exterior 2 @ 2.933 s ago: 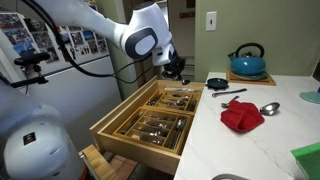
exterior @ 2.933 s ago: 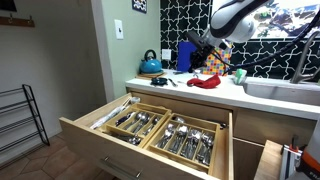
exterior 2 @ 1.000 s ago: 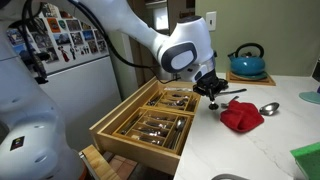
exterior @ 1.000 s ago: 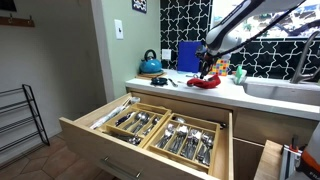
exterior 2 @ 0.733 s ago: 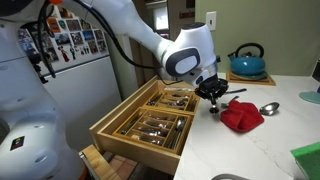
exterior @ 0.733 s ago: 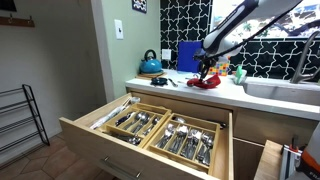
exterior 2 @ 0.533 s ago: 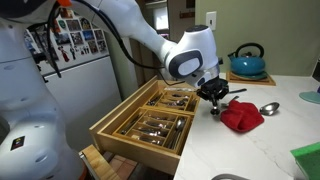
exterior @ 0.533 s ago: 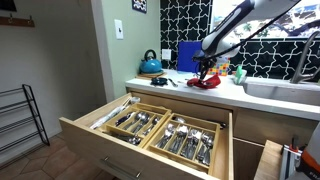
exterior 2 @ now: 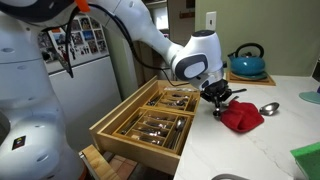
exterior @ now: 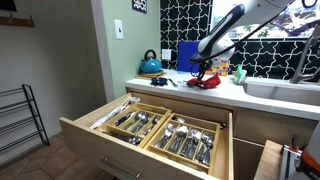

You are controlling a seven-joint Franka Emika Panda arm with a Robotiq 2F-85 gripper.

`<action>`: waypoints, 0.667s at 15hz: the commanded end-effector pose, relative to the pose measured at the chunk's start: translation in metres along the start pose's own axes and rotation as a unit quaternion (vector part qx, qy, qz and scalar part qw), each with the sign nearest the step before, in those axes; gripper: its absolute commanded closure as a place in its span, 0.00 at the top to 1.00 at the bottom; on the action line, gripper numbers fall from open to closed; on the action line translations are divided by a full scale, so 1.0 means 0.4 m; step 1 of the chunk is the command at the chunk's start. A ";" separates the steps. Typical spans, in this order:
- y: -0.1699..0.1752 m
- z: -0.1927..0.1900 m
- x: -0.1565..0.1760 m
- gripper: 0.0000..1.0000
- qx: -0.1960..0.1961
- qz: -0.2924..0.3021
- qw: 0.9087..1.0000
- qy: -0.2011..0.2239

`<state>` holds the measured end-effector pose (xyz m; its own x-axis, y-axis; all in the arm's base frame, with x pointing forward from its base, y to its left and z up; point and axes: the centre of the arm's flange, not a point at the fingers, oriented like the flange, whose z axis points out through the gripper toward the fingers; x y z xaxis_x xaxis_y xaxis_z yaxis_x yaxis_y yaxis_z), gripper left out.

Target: Remove a tablespoon from the drawer and put it on the table

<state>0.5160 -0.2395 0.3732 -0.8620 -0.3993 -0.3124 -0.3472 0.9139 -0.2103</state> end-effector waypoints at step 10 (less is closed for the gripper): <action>-0.028 0.063 -0.018 0.02 -0.015 0.024 0.999 0.018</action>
<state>0.5305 -0.2440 0.3569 -0.8746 -0.3895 -0.2889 -0.3449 0.9184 -0.1940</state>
